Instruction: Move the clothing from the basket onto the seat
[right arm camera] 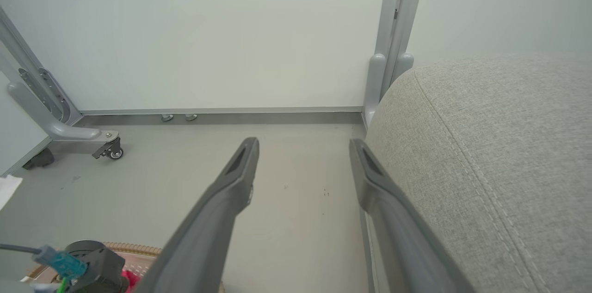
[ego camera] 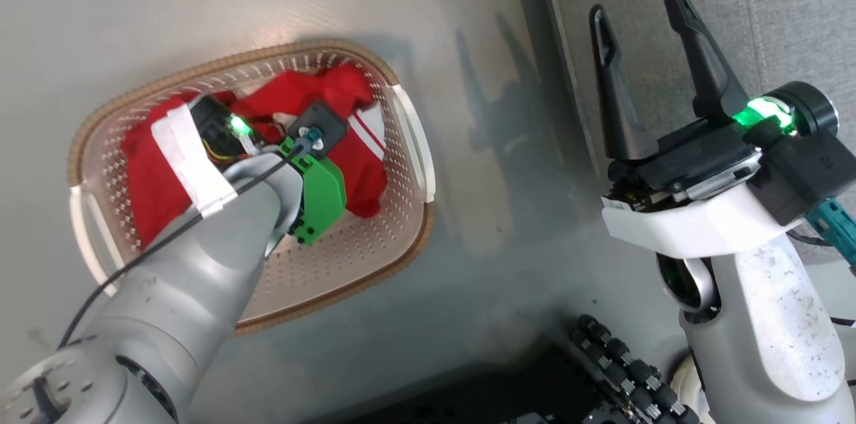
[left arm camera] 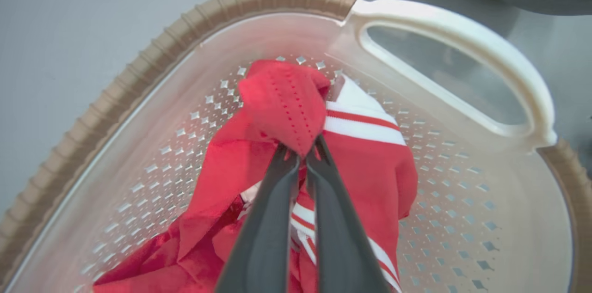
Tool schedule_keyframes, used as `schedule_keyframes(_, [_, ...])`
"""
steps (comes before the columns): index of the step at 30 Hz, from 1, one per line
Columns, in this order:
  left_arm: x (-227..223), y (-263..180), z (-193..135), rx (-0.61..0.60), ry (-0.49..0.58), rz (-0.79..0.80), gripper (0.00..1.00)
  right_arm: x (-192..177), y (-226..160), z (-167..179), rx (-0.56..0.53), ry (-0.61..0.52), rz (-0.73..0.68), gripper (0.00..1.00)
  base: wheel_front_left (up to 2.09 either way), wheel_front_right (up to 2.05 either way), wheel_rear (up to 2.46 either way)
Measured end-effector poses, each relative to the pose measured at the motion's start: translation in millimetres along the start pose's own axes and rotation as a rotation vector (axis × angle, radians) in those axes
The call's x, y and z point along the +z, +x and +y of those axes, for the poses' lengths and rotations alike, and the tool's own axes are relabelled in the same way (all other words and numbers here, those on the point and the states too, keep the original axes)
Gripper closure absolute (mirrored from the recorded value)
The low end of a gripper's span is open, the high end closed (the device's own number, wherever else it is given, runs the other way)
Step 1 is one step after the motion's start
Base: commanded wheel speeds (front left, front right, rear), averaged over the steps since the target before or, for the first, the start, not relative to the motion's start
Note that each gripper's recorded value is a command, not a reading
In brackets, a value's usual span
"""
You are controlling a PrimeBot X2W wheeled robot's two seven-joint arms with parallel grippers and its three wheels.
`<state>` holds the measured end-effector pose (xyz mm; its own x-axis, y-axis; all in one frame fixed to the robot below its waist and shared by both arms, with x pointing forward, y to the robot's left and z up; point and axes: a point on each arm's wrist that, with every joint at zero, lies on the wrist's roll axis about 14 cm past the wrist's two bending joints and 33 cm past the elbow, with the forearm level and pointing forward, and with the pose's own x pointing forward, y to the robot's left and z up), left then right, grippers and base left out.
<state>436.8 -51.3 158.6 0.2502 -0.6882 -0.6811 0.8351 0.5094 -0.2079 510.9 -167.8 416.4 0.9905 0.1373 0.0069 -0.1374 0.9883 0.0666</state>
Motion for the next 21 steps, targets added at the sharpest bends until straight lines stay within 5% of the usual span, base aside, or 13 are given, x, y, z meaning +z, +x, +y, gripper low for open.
schedule_keyframes(21, [94.8,-103.6,-22.8,0.136,-0.046,-0.311,1.0,63.9,-28.9,34.4,0.056,-0.005,-0.091,0.0,0.0,0.0,0.0])
